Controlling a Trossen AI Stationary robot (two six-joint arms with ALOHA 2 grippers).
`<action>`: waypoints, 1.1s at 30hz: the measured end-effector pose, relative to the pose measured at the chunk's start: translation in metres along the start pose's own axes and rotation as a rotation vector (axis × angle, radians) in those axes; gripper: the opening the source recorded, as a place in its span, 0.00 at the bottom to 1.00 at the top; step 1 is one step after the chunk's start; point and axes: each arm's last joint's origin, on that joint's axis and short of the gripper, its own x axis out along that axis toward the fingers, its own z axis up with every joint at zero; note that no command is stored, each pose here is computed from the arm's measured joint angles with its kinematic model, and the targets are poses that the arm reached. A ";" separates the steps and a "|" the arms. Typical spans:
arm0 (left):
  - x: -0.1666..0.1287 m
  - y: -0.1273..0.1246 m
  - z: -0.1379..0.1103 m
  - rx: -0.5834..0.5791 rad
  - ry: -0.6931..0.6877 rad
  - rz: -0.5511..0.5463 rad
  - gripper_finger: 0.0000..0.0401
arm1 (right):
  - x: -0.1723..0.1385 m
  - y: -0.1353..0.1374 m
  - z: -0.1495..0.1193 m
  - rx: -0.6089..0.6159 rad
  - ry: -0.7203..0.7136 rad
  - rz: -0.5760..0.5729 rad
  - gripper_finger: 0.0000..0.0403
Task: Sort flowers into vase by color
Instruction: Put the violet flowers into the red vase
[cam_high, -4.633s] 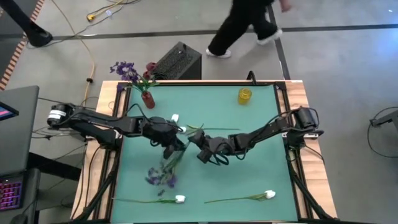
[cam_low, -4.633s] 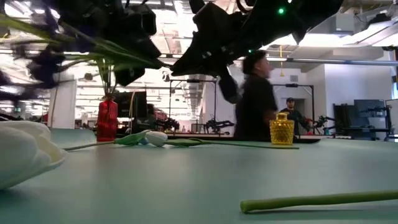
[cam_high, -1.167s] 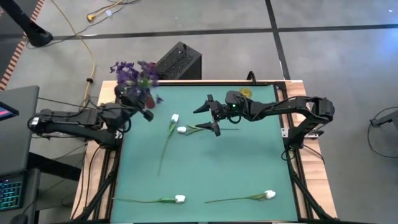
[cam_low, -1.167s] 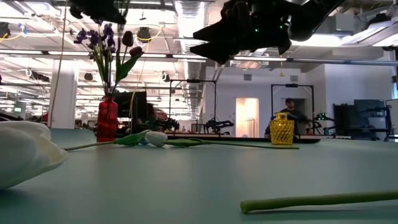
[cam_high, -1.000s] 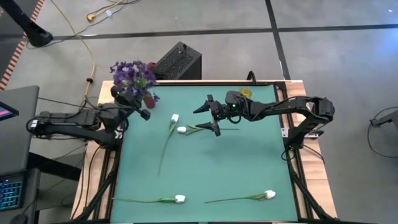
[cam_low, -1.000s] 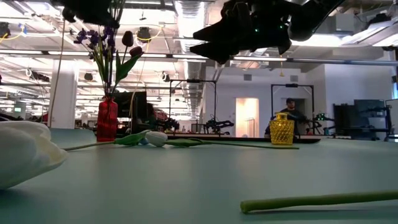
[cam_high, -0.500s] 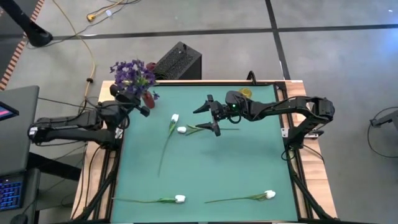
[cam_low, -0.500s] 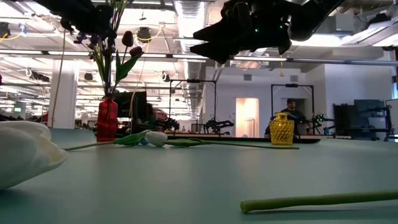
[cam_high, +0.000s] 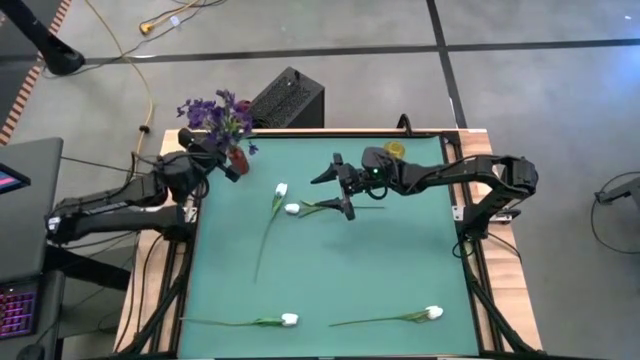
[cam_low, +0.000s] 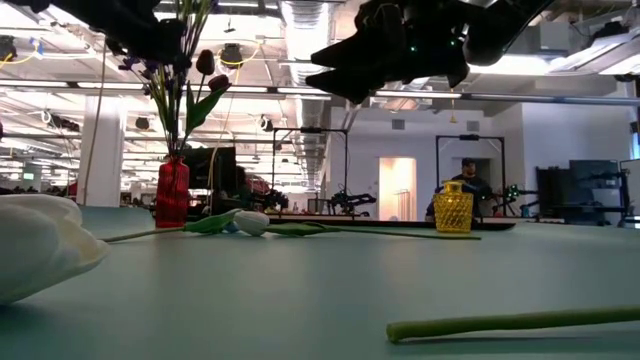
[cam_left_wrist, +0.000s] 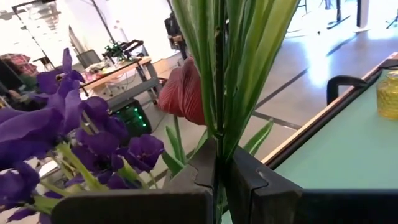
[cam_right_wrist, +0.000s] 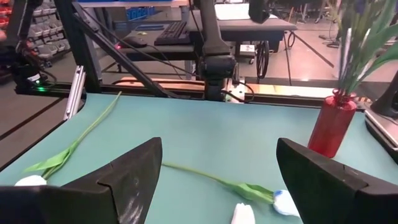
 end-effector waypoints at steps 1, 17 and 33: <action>0.001 0.001 0.000 -0.001 -0.001 -0.005 0.00 | 0.000 0.001 0.000 0.000 0.003 0.002 0.85; 0.006 0.006 -0.001 -0.030 0.001 -0.022 0.00 | 0.002 0.005 -0.001 -0.001 0.011 0.015 0.85; 0.005 0.005 -0.004 -0.029 0.022 -0.026 0.00 | 0.002 0.005 -0.003 0.008 0.034 0.017 0.85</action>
